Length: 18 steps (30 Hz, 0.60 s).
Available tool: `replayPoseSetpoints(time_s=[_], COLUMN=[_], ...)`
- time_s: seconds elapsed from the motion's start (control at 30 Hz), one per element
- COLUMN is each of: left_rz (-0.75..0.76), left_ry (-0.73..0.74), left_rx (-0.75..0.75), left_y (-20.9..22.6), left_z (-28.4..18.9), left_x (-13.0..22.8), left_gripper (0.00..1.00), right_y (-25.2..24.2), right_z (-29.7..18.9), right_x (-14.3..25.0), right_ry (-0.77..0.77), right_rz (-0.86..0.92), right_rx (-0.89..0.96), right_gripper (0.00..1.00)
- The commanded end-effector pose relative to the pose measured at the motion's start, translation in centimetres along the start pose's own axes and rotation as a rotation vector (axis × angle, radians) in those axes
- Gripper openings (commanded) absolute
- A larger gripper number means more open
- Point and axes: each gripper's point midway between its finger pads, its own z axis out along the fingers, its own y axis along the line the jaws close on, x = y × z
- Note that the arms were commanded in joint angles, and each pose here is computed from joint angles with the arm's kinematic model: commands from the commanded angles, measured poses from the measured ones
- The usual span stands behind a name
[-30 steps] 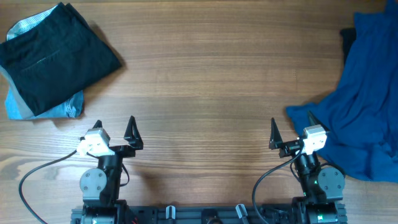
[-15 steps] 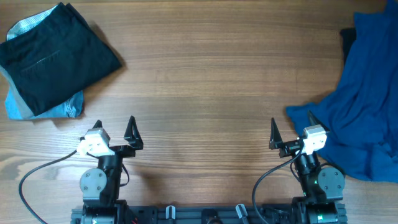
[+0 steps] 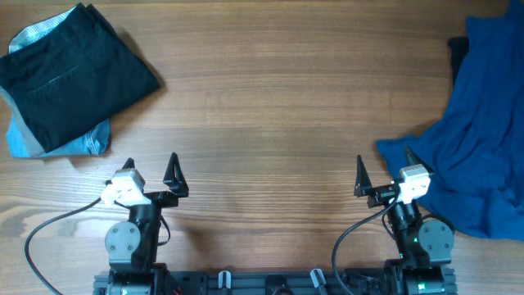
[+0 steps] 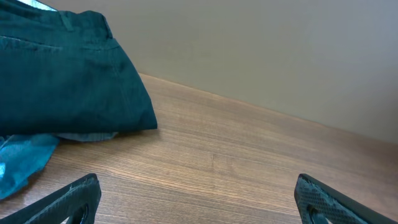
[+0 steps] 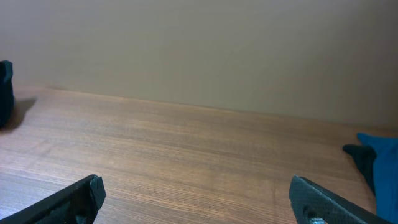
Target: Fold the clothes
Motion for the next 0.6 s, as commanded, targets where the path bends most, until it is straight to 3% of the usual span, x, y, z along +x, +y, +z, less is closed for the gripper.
replayPoseSetpoints(time_s=[0.0,0.07,0.27,0.43,0.57], left_rz=[0.019,0.02,0.02,0.011,-0.003], left_ry=[0.003,0.003,0.031,0.248,0.411], left_rx=[0.015,0.015,0.059,0.019,0.011], left_y=[-0.2,-0.2,-1.3,-1.3,-2.3], left_z=[0.0,0.0,-0.3,0.7,3.1], left_x=[0.1,0.1,-0.4,0.8,0.1], left_gripper=[1.0,1.0,1.0,1.0,1.0], right_y=[0.0,0.0,-0.1,-0.7,-1.0], right_z=[0.0,0.0,-0.8,0.3,2.1], right_x=[-0.2,-0.2,-0.3,-1.5,-0.4], right_ry=[-0.009,-0.009,0.118,0.263,0.508], right_rz=[0.014,0.107,0.124,0.14,0.16], right_rx=[0.003,0.003,0.012,0.034,0.039], right_gripper=[1.0,1.0,1.0,1.0,1.0])
